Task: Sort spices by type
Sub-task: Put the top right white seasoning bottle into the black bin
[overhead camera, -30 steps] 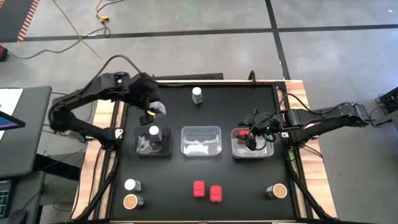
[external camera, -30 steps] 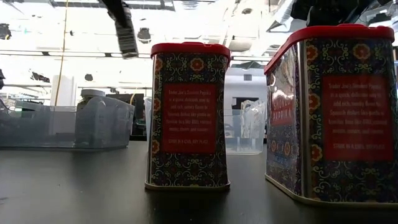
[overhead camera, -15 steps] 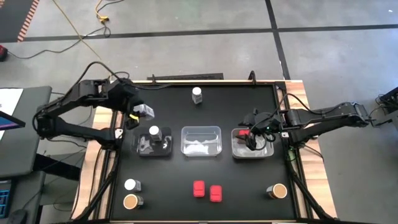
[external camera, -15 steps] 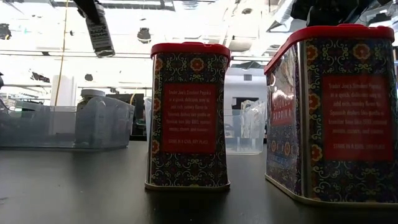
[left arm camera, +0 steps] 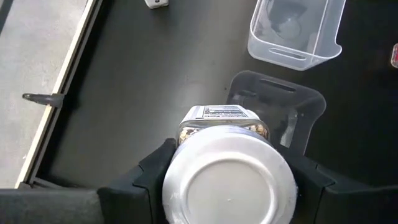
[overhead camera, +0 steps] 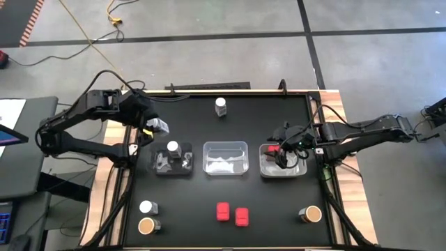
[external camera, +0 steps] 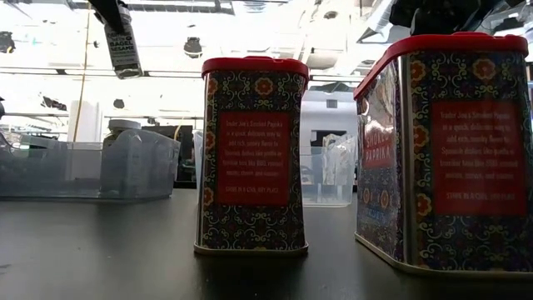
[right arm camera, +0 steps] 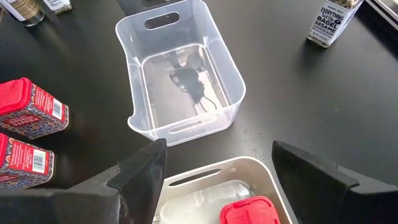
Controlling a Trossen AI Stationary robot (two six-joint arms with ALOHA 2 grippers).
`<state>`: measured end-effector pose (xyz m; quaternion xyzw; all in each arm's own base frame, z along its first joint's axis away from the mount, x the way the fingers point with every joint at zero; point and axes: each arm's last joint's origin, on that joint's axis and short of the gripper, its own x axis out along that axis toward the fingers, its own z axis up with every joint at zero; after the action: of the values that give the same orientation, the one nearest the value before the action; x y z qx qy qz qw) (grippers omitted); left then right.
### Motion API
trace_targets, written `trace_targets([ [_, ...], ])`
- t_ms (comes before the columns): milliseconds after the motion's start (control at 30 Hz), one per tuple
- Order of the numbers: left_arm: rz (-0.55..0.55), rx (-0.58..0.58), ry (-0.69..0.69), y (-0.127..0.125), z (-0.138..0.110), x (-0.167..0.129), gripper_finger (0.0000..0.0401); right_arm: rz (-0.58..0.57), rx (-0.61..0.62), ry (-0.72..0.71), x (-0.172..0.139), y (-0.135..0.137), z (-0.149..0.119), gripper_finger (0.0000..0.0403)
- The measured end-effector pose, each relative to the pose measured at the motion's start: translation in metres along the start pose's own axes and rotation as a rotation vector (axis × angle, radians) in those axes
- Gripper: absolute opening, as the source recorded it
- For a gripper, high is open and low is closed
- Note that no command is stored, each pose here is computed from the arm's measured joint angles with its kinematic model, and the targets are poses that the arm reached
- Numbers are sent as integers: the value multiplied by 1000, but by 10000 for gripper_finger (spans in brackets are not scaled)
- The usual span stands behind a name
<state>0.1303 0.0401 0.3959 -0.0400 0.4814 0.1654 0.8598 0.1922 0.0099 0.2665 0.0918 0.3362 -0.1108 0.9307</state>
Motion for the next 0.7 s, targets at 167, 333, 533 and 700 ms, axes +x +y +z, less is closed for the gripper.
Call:
trace_targets([
  [167, 0, 11, 0, 0, 0, 0, 202, 0, 0, 0, 0, 0, 0, 317],
  [333, 0, 12, 0, 0, 0, 0, 202, 0, 0, 0, 0, 0, 0, 317],
  [533, 0, 12, 0, 0, 0, 0, 202, 0, 0, 0, 0, 0, 0, 317],
  [700, 0, 17, 0, 0, 0, 0, 202, 0, 0, 0, 0, 0, 0, 317],
])
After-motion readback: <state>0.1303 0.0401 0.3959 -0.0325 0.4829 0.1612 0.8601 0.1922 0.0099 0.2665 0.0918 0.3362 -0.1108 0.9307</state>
